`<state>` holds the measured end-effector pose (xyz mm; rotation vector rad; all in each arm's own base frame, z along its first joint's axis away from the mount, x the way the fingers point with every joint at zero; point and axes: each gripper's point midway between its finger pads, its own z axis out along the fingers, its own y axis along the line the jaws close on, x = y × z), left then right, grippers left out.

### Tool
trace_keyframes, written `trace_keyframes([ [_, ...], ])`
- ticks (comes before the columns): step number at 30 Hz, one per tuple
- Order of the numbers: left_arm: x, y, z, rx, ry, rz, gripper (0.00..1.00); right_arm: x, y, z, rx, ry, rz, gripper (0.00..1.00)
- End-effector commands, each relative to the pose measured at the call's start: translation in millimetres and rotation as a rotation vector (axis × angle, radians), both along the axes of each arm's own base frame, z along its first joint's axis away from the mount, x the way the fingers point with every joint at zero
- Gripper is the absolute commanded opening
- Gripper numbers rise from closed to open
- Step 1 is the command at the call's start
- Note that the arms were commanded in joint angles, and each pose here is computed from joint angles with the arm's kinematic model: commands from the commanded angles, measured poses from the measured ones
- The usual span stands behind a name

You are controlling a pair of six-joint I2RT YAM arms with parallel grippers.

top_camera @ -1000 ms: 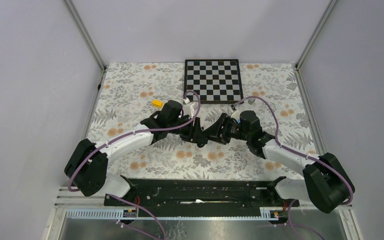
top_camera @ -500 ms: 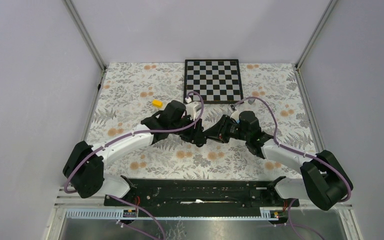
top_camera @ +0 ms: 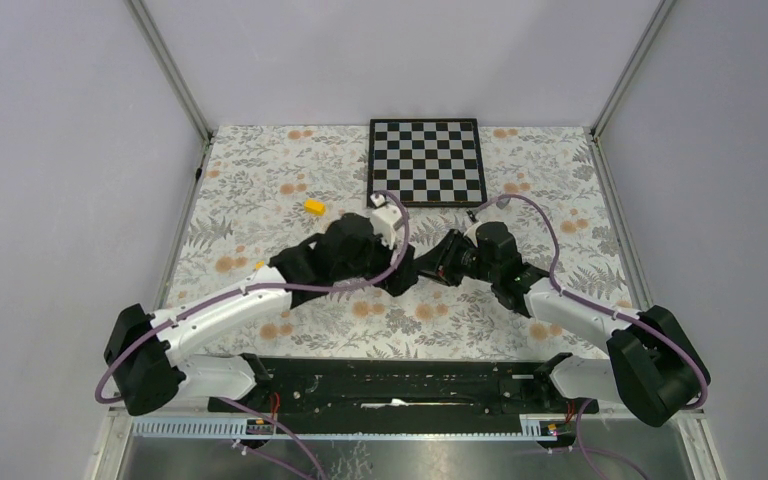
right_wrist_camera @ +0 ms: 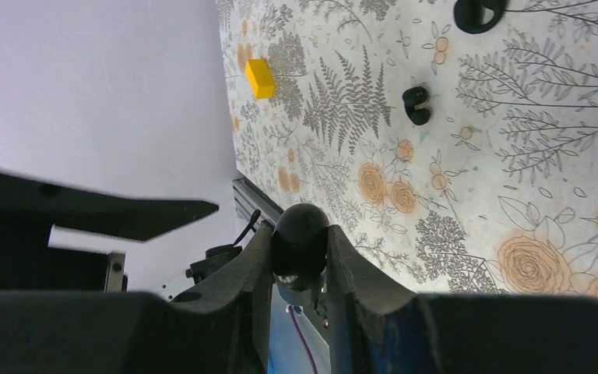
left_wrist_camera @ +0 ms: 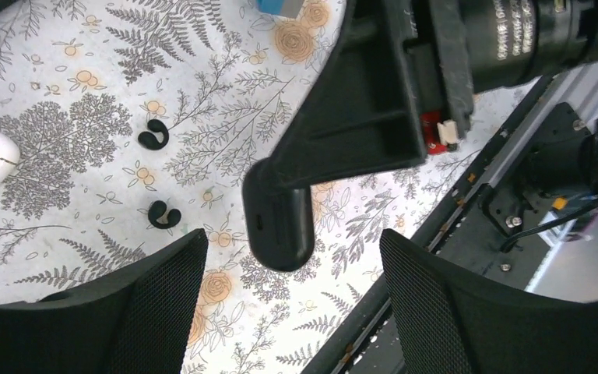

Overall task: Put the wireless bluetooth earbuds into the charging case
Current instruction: Pick up the charging case at the center of the board.

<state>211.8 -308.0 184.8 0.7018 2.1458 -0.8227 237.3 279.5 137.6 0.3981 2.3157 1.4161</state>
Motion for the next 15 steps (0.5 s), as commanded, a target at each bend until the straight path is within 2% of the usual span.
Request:
trace_keyframes([
  [1,0.4,-5.6,13.1,0.116,-0.215,0.029,0.83,12.9,-1.0,17.4,0.004,-0.020,-0.066,0.00],
  [4,-5.4,-9.7,8.7,0.214,-0.305,0.042,0.83,16.5,-3.3,22.7,0.007,-0.024,-0.095,0.00],
  [7,-8.1,-13.2,8.5,0.247,-0.369,0.052,0.81,18.2,-2.9,25.8,0.013,-0.027,-0.101,0.00],
  [15,-9.0,-15.9,-18.2,0.358,-0.427,0.045,0.76,16.5,1.0,28.3,0.058,-0.017,-0.094,0.00],
])
